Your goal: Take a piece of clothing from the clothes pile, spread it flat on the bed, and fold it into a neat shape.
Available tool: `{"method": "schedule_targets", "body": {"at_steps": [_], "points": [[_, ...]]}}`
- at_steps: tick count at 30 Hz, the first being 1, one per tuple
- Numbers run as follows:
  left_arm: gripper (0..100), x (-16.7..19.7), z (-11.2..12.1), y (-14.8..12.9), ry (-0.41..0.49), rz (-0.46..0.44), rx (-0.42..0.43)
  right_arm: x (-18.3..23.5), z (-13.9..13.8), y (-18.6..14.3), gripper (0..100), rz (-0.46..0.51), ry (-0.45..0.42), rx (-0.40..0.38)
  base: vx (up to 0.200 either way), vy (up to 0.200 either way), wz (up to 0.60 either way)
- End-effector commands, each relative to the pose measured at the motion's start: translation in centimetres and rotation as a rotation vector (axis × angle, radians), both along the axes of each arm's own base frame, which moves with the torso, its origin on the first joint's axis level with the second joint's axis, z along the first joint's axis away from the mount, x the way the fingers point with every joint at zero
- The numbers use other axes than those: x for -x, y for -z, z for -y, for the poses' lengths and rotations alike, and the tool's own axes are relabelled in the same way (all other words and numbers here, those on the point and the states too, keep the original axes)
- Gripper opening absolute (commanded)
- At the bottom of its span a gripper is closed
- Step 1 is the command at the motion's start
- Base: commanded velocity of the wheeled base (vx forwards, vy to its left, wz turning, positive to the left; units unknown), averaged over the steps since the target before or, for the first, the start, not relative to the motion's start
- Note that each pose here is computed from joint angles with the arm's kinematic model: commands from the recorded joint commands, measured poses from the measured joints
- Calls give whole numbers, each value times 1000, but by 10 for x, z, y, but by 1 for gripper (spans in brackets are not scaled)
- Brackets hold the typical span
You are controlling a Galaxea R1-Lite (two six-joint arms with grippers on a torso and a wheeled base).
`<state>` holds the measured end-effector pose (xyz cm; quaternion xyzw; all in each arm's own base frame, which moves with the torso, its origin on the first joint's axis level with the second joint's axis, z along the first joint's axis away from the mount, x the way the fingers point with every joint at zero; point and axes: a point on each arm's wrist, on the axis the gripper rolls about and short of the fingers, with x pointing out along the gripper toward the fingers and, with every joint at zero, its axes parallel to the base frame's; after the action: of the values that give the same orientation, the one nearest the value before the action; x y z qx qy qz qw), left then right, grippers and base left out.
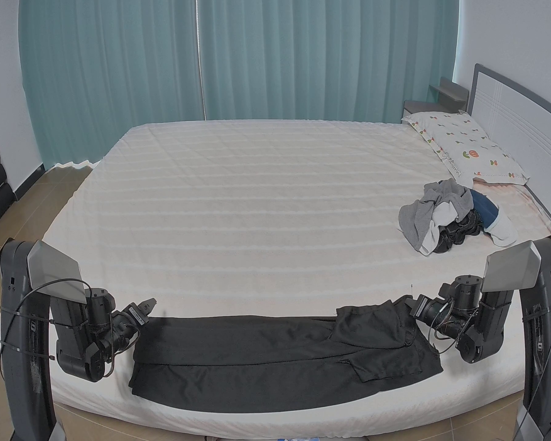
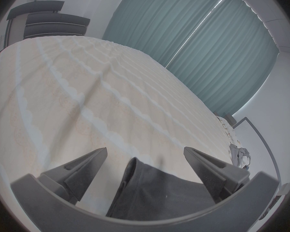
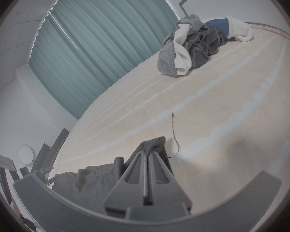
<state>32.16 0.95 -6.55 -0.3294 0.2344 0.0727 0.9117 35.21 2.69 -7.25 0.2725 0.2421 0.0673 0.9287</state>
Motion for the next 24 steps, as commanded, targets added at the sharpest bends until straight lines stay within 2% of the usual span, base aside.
{"method": "schedule_targets", "body": {"at_steps": [1,5,12,17,22,23,24], "points": [[100,6,0,-2,2,-10,1,-5,4,-1,0,15,44,-16,0,0,0],[100,14,2,-6,13,-25,6,-7,4,-1,0,12,58,-36,0,0,0],[100,23,18,-8,84,-53,13,-5,4,0,0,11,56,-36,0,0,0],[100,21,19,-2,112,-58,-43,-5,2,0,0,12,51,-38,0,0,0],[100,19,19,1,109,-58,-50,-5,2,0,0,12,51,-38,0,0,0],[0,19,19,1,109,-58,-50,-5,2,0,0,12,51,-38,0,0,0],[0,18,18,1,106,-56,-49,-6,2,0,0,15,50,-38,0,0,0]]}}
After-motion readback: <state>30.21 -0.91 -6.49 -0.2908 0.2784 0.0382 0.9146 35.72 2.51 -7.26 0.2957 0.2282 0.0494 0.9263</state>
